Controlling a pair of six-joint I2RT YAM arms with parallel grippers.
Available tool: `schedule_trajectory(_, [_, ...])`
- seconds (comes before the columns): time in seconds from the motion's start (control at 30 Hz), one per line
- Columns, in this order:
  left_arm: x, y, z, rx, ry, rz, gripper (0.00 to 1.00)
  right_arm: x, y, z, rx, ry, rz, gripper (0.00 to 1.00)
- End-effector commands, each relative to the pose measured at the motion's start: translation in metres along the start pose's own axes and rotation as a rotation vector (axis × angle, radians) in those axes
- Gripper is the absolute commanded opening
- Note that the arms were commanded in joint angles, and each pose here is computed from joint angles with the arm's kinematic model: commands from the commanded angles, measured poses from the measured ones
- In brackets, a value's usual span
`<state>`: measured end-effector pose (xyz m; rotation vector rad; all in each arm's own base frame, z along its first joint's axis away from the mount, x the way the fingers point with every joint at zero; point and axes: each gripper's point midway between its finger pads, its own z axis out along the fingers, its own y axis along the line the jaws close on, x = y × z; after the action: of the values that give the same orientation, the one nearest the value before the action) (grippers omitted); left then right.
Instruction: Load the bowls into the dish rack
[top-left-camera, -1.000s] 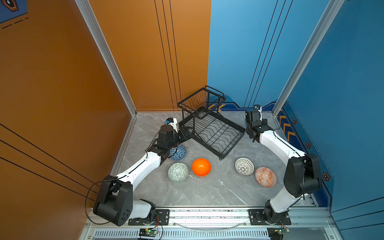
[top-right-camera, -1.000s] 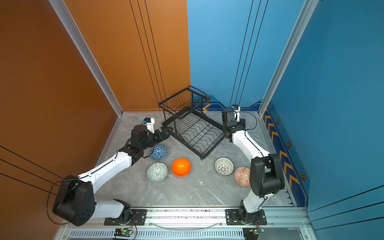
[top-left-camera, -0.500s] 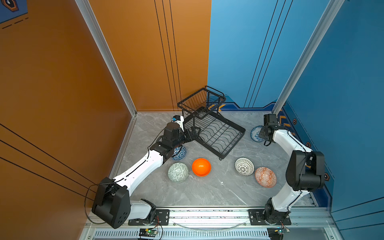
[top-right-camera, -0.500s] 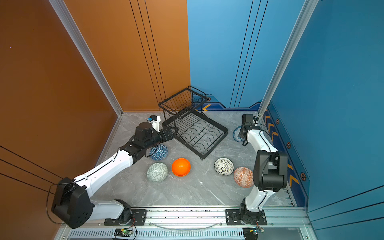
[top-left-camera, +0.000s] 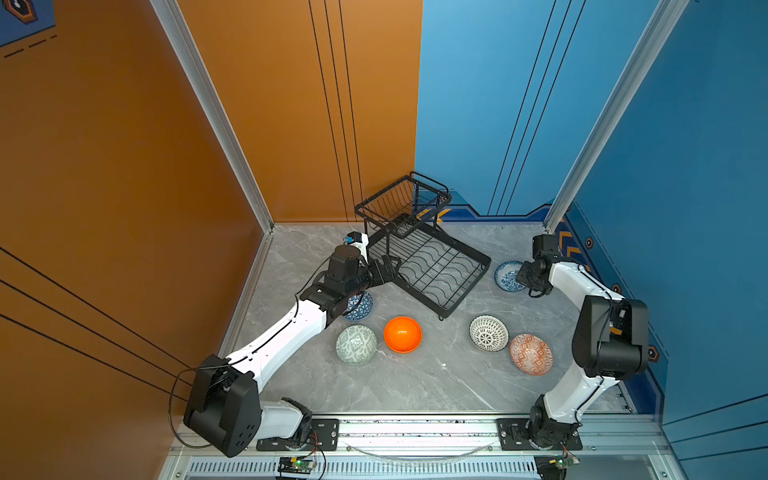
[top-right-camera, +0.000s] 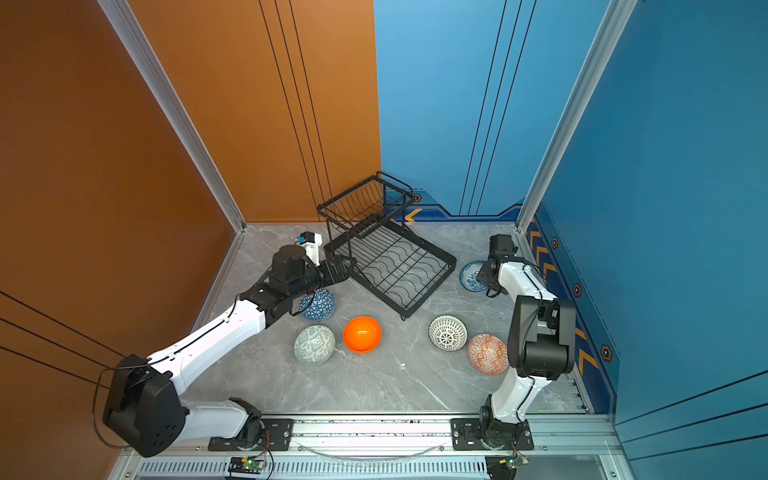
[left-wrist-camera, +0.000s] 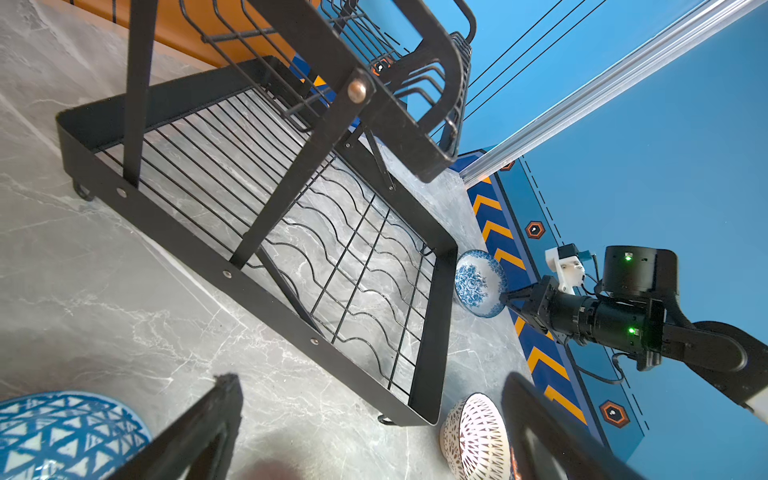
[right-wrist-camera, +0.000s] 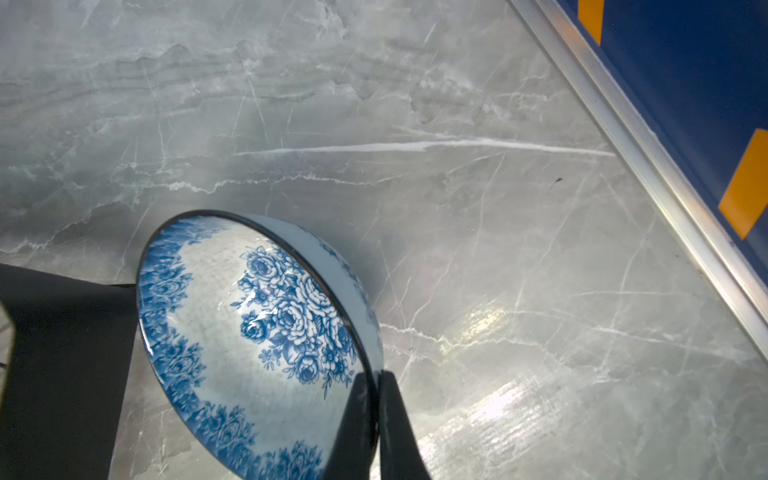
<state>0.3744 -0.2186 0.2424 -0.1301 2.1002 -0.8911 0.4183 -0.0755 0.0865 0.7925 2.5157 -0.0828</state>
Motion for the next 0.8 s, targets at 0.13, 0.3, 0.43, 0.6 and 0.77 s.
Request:
schedule_trajectory(0.13, [-0.019,-0.015,-0.013,-0.006,-0.039,0.054,0.98,0.011,-0.006,0.013,-0.002,0.054,0.040,0.17])
schedule_trajectory(0.3, [-0.022,-0.017,-0.014,-0.008,-0.044,0.058,0.98,0.011,-0.010,0.014,0.000,0.060,0.046,0.21])
schedule_trajectory(0.43, [-0.022,-0.018,-0.012,-0.012,-0.037,0.061,0.98,0.011,-0.013,0.015,0.000,0.064,0.050,0.24])
schedule_trajectory(0.6, [-0.028,-0.017,-0.015,-0.038,-0.042,0.080,0.98,0.011,-0.013,0.013,-0.008,0.057,0.057,0.36])
schedule_trajectory(0.77, [-0.043,-0.019,-0.023,-0.052,-0.079,0.094,0.98,0.002,-0.013,-0.003,-0.022,0.015,0.067,0.54])
